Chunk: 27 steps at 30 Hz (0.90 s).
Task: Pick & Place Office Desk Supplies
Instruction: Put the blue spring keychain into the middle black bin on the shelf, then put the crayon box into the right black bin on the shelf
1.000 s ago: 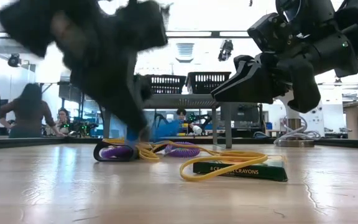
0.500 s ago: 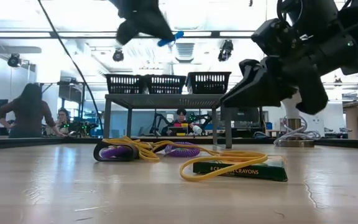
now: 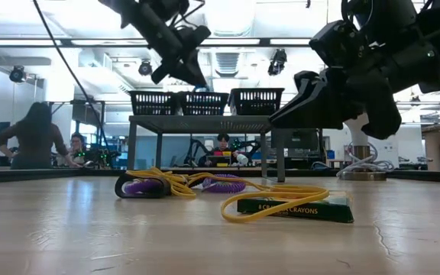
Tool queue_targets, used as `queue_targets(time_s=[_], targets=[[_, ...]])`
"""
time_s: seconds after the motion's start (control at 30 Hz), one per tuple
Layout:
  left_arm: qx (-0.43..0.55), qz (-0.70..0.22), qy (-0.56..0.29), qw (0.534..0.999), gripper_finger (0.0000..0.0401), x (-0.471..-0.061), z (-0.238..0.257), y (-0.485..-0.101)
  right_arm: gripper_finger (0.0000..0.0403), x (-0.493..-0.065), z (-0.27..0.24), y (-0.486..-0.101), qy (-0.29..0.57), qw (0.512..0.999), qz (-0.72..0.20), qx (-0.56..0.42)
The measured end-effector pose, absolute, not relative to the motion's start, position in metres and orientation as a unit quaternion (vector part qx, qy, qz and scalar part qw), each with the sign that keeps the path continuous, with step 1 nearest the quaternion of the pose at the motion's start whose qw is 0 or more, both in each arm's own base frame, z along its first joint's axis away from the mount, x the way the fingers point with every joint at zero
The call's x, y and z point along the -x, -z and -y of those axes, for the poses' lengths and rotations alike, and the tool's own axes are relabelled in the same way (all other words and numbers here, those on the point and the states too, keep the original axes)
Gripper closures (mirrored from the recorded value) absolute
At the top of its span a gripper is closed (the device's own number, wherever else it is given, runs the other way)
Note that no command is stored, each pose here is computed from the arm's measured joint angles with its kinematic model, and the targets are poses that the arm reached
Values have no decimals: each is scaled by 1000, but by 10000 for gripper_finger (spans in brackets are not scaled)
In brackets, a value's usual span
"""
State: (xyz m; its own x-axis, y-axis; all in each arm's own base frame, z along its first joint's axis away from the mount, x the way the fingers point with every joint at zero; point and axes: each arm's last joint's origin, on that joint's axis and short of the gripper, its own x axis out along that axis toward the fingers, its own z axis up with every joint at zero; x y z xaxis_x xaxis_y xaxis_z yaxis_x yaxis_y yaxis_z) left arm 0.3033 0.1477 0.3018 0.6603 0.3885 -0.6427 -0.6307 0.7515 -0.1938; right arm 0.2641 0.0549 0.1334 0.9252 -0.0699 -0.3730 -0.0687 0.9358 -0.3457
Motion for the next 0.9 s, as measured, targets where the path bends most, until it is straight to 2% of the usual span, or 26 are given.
queue_targets(time_s=[0.2, 0.33, 0.47, 0.6, 0.77, 0.9], targets=[[204, -301, -281, 888, 254, -302, -153, -300, 339, -264, -55, -133, 1, 965, -194, 178], [199, -283, -275, 897, 226, -300, -148, -319, 339, -264, -55, -133, 1, 965, -194, 177], [150, -293, -224, 917, 227, -307, -120, -336, 339, -264, -55, -133, 1, 965, -194, 174], [78, -326, -156, 929, 240, -321, -67, -330, 339, -260, -54, -129, 7, 969, -201, 145], [-12, -356, -131, 925, 252, -324, 11, -298, 339, -256, -56, -125, 11, 973, -208, 99], [-34, -334, -126, 933, 254, -313, 65, -262, 339, -254, -62, -123, 3, 976, -210, 66]])
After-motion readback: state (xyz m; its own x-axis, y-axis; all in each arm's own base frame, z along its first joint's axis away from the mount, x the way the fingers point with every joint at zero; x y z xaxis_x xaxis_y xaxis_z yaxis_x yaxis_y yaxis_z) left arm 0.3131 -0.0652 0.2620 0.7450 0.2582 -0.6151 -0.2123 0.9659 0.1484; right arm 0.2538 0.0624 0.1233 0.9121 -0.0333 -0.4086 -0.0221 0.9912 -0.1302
